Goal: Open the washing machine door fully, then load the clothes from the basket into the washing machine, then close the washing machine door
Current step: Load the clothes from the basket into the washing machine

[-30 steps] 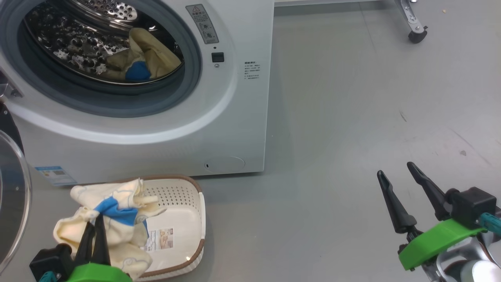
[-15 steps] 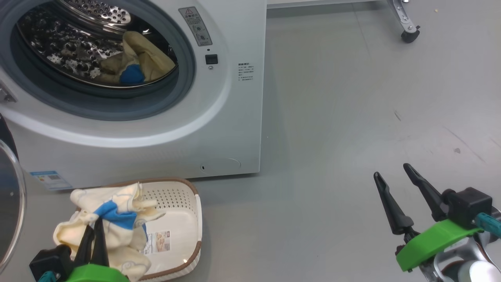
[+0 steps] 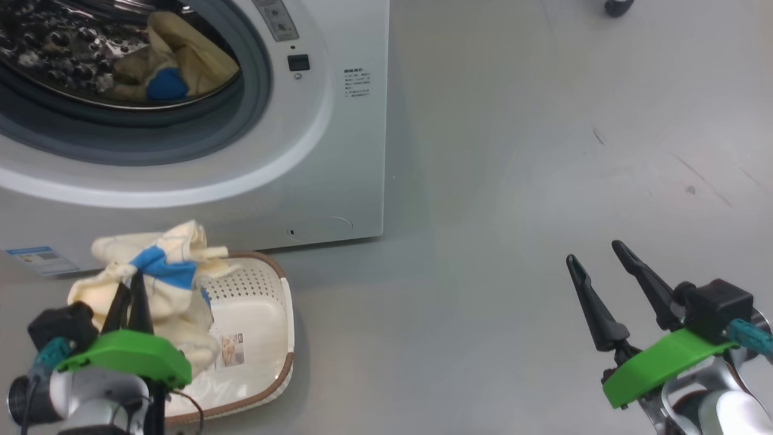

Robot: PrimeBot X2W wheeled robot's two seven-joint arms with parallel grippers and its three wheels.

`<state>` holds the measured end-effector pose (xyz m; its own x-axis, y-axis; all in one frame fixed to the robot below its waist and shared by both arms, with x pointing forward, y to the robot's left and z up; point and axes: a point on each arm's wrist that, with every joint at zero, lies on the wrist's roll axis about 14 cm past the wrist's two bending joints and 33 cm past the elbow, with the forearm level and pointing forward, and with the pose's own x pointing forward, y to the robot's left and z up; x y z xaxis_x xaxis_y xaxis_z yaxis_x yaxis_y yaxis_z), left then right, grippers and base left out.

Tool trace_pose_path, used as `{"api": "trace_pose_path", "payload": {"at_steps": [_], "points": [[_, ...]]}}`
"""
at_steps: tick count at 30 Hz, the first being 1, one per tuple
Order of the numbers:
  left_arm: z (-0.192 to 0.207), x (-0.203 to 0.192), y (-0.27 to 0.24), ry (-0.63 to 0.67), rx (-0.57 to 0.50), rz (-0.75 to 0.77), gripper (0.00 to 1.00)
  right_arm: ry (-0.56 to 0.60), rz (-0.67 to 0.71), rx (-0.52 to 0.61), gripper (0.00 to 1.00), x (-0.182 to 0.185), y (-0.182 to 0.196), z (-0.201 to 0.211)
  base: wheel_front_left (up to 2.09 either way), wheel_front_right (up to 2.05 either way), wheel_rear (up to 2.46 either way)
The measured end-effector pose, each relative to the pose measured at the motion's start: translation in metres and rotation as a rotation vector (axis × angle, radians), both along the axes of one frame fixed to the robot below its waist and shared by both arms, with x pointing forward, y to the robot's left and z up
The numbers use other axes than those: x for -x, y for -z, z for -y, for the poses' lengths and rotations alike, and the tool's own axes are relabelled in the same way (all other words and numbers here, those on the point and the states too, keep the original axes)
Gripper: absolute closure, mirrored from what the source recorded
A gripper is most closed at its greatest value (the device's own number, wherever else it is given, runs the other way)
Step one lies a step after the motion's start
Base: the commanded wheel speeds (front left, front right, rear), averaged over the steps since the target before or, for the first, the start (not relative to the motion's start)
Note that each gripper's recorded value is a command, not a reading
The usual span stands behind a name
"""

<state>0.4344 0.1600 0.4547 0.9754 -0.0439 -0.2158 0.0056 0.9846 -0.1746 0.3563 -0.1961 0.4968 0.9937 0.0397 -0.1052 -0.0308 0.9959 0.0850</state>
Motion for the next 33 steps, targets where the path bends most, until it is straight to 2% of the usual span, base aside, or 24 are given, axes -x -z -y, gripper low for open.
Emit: {"api": "trace_pose_path", "payload": {"at_steps": [10, 11, 20, 23, 33], "points": [[0.005, -0.094, 0.008, 0.054, 0.001, -0.060, 1.00, 0.048, -0.014, -0.013, 0.00, -0.022, 0.015, 0.014, 0.00, 0.00, 0.00], [0.005, -0.094, 0.008, 0.054, 0.001, -0.060, 1.00, 0.048, -0.014, -0.013, 0.00, -0.022, 0.015, 0.014, 0.00, 0.00, 0.00], [0.009, -0.192, 0.009, 0.108, -0.014, -0.126, 1.00, 0.103, -0.040, -0.027, 0.00, -0.043, 0.041, 0.028, 0.00, 0.00, 0.00], [0.013, -0.228, 0.011, 0.119, -0.015, -0.143, 1.00, 0.134, -0.075, -0.025, 0.00, -0.046, 0.060, 0.037, 0.00, 0.00, 0.00], [0.010, -0.302, 0.015, 0.120, -0.041, -0.122, 1.00, 0.154, -0.134, -0.023, 0.00, -0.062, 0.097, 0.044, 0.00, 0.00, 0.00]]}}
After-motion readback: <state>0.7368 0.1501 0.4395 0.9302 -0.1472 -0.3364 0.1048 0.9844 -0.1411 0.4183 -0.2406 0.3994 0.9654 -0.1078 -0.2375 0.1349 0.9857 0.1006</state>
